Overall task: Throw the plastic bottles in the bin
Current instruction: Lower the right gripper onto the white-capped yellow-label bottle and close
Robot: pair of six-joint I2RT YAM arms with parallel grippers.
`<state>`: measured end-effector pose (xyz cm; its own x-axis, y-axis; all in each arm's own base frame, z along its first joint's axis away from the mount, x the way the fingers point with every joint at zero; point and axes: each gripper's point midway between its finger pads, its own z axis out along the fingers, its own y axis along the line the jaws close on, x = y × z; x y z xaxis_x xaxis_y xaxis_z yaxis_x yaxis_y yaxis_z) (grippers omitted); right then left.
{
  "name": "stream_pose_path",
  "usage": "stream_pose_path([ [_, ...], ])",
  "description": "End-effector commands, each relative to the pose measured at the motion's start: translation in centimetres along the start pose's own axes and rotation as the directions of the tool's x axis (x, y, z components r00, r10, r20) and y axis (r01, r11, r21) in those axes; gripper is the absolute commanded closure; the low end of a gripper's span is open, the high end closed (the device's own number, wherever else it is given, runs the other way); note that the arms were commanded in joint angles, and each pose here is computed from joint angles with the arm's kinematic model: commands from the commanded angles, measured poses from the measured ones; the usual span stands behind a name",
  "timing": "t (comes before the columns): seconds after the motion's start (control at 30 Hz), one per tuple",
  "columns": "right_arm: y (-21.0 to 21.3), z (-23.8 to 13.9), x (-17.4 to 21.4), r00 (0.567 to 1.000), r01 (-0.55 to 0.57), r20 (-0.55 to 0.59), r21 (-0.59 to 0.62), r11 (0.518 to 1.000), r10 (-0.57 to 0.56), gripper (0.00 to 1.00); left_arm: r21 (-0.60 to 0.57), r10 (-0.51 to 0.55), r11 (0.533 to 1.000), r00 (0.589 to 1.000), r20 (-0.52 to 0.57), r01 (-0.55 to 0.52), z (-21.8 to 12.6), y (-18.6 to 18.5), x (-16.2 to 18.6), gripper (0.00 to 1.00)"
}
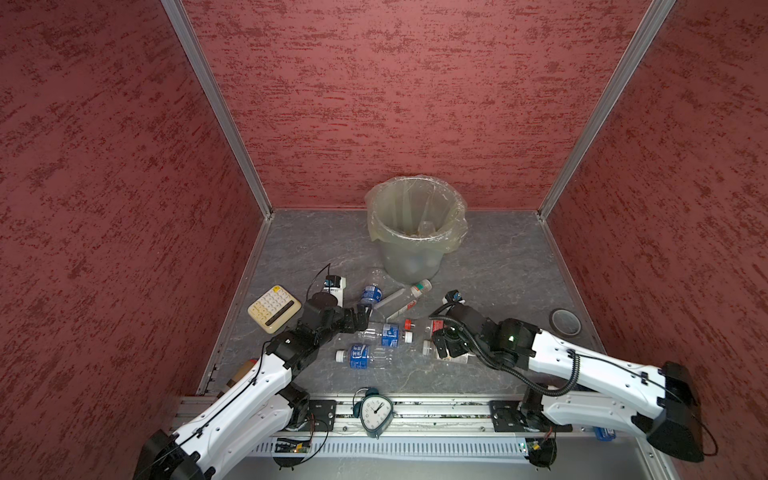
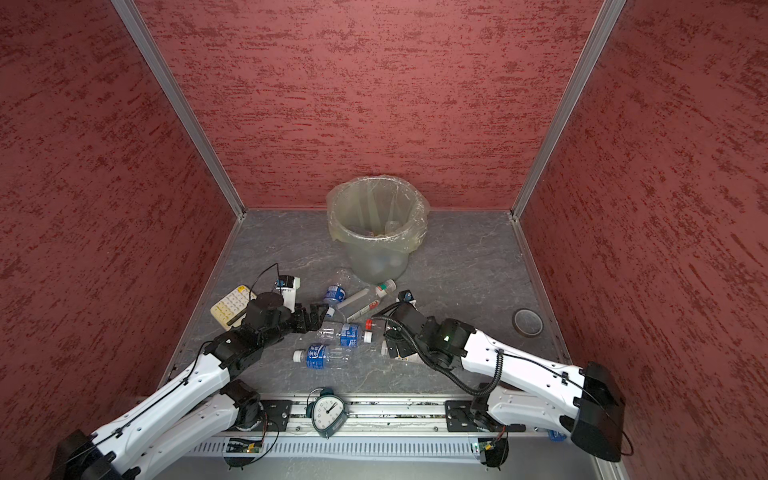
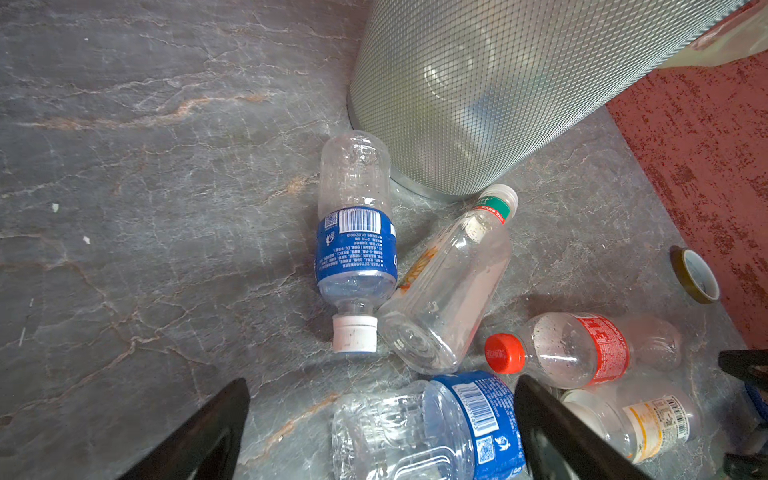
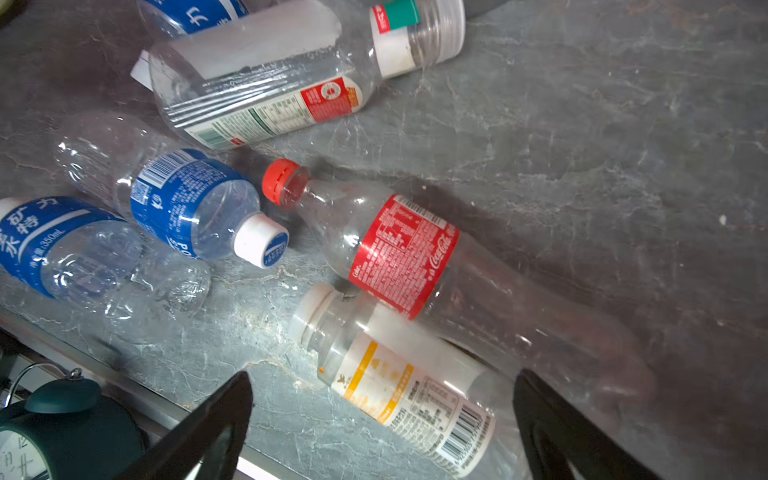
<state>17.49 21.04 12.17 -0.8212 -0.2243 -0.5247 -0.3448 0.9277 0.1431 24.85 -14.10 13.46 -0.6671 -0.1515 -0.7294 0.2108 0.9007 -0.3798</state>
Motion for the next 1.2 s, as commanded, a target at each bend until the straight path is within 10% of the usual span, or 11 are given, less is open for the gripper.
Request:
stream_pose_path([
  [0.0,-0.7,0.4,1.0,1.0,-0.019,-0.021,0.03,0.999,0.02,0.01,0.027,-0.016,1.0,1.0,0.012,0.016,0.1,-0.1,-0.2,0.01],
  [1.17,1.0,4.1,5.7,0.968,0.128,-0.227,0.082,0.988,-0.106,0.07,0.039,-0.05,0.998,0.999,0.015,0.049,0.3,0.9,0.6,0.01],
])
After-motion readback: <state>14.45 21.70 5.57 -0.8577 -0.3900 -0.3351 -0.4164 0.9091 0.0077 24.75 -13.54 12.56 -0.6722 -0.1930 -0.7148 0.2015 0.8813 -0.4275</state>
